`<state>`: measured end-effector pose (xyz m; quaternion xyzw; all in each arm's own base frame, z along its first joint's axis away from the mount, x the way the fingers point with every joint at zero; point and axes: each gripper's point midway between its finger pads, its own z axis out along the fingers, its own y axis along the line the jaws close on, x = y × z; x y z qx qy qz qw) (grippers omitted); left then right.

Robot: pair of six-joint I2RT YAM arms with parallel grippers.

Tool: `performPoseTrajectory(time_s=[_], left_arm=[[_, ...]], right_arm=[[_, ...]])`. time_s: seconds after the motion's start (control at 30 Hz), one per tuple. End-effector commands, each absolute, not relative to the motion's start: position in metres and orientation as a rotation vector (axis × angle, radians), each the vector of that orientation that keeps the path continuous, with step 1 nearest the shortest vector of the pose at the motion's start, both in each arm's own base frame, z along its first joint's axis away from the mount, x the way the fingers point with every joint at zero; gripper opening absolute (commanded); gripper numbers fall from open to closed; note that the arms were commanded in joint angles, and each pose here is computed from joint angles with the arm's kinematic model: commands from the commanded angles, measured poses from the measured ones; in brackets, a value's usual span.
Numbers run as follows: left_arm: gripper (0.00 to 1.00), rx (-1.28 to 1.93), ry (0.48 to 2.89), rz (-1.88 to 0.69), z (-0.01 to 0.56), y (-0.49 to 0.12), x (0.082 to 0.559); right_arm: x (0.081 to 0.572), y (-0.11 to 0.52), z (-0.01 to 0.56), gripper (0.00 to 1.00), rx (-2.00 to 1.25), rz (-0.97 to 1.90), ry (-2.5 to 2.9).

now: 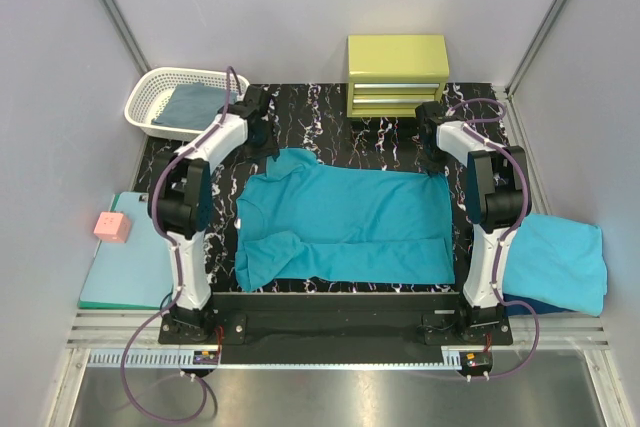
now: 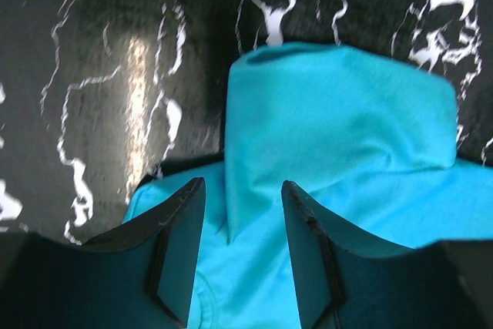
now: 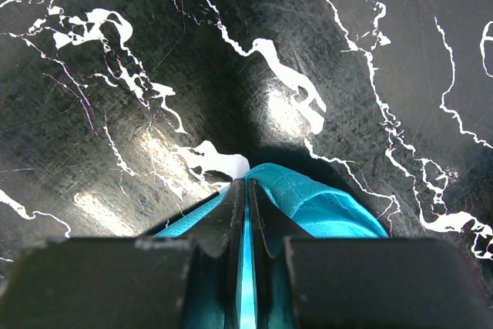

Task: Fold and stack the t-shirts
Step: Fold the tshirt

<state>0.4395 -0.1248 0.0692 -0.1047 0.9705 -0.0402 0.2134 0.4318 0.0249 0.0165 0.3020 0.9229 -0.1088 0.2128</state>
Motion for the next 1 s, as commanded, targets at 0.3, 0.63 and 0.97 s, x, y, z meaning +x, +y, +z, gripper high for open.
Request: performPoseTrajectory(time_s=[0.3, 0.63, 0.97], left_arm=[[0.47, -0.249, 2.601, -0.173, 0.076, -0.137, 0.502], [0.46, -0.215, 2.545, -0.355, 0.086, -0.173, 0.541], [0.46, -0.204, 2.630, -0.386, 0.053, -0.185, 0.533]], right_arm=[[0.429, 0.021, 0.011, 0.09, 0.831, -0.347, 2.575], [0.434, 0.023, 0.007, 0.09, 0.823, -0.339, 2.583], [0.441, 0.024, 0.008, 0.09, 0.819, -0.338, 2.579]])
